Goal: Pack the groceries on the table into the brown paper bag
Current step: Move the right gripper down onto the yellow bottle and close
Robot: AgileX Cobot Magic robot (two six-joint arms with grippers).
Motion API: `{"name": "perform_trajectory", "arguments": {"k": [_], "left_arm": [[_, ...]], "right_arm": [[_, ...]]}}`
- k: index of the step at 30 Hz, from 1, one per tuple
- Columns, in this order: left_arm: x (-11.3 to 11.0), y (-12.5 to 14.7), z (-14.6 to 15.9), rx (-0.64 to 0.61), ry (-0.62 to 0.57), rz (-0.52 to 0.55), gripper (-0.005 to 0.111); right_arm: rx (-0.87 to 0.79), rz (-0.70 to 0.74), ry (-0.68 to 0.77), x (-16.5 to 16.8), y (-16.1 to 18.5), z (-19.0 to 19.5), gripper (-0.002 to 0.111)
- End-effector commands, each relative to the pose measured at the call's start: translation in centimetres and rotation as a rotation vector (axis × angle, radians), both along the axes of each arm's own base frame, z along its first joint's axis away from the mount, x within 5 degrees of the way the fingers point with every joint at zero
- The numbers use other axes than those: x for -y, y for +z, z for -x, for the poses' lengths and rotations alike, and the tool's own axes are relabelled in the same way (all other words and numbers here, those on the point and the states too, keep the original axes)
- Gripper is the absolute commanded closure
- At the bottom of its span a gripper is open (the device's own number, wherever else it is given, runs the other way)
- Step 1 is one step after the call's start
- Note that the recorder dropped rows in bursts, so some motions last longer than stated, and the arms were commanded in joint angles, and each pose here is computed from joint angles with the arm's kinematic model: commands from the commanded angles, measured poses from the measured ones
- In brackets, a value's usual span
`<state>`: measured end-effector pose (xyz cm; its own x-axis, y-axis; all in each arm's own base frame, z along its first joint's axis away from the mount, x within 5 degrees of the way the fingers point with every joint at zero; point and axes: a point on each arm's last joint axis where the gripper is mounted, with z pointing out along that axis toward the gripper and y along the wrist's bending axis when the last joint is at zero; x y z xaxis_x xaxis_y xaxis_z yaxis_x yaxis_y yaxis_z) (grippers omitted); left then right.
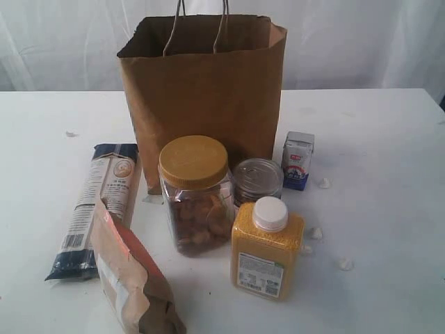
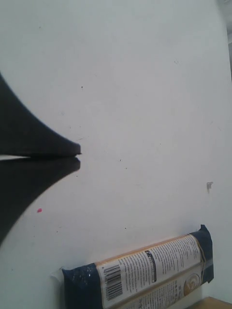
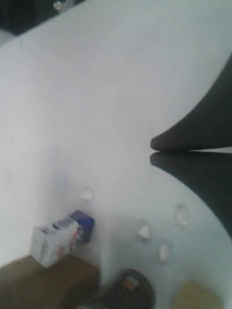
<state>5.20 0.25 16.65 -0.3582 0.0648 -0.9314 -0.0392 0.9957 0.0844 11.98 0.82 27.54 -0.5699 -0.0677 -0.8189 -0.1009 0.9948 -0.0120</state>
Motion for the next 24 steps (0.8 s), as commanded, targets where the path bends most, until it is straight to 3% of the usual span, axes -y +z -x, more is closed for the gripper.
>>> {"name": "perform_trajectory", "arguments": {"k": [1, 6, 17, 21, 24], "left_arm": [[0.0, 0.0, 0.0, 0.003, -0.004, 0.006, 0.107], [0.0, 0.0, 0.0, 0.003, -0.004, 0.006, 0.107], [0.0, 0.0, 0.0, 0.003, -0.004, 0.006, 0.107], [0.0, 0.0, 0.0, 0.003, -0.004, 0.006, 0.107], [0.0, 0.0, 0.0, 0.003, -0.004, 0.006, 0.107]], "right_arm": [[-0.143, 0.066, 0.113, -0.9, 0.1, -1.6, 0.108], [-0.323, 0.123, 0.081, -1.3, 0.0, -4.3, 0.108], [-0.581, 0.349, 0.552, -8.1, -0.7, -5.1, 0.108], [-0.541, 0.416, 0.807, -10.8, -0.5, -4.4, 0.108], [-0.414, 0.425, 0.889, -12.1, 0.0, -4.6, 0.108]]}}
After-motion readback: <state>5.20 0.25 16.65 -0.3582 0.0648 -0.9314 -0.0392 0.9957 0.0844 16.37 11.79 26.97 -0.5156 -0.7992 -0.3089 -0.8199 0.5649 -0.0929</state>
